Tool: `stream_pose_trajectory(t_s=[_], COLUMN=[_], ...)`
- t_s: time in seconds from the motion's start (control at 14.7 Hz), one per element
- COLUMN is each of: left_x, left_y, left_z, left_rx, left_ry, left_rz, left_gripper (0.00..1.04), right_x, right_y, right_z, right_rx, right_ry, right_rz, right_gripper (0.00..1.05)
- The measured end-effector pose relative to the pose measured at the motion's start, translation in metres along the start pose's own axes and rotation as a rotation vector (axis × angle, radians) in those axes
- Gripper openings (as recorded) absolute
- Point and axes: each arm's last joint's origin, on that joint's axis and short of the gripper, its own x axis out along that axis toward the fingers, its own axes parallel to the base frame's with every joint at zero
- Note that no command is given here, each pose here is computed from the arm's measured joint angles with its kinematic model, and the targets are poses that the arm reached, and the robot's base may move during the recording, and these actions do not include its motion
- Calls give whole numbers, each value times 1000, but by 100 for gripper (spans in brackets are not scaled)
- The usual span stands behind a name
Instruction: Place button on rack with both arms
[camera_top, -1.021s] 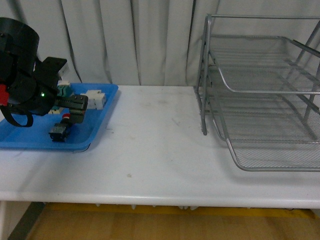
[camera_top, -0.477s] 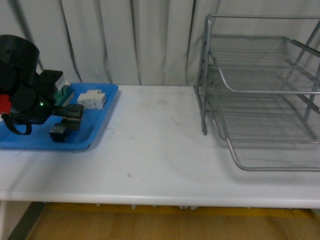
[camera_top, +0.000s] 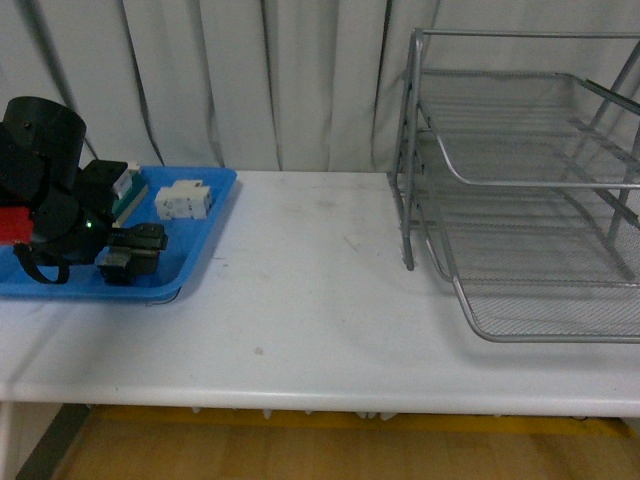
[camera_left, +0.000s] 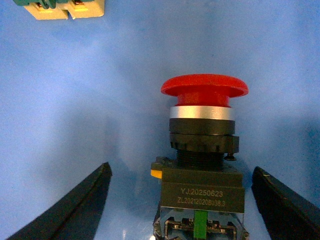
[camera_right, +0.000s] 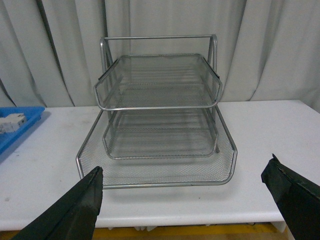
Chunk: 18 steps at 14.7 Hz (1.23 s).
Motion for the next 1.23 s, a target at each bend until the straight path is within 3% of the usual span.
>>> stream_pose_trajectory(t_s=[0.27, 0.34, 0.61, 0.82, 0.88, 1.23], left_x=[1, 1, -24, -107, -134, -231], left_y=[0, 0, -3, -12, -15, -22], left_z=[0, 0, 2, 23, 21, -72], left_rx=[-7, -7, -4, 17, 24, -1], left_ry=[0, -4, -66, -261, -317, -309], left_rz=[-4, -2, -20, -63, -72, -88], left_gripper=[43, 38, 36, 36, 36, 36], right_x=[0, 0, 0, 0, 0, 0], right_y=[0, 0, 0, 0, 0, 0], right_z=[0, 0, 0, 0, 0, 0], right_rx=[0, 0, 0, 0, 0, 0], right_ry=[0, 0, 0, 0, 0, 0], right_rz=[0, 0, 0, 0, 0, 0], right_gripper=[98, 98, 98, 98, 98, 98])
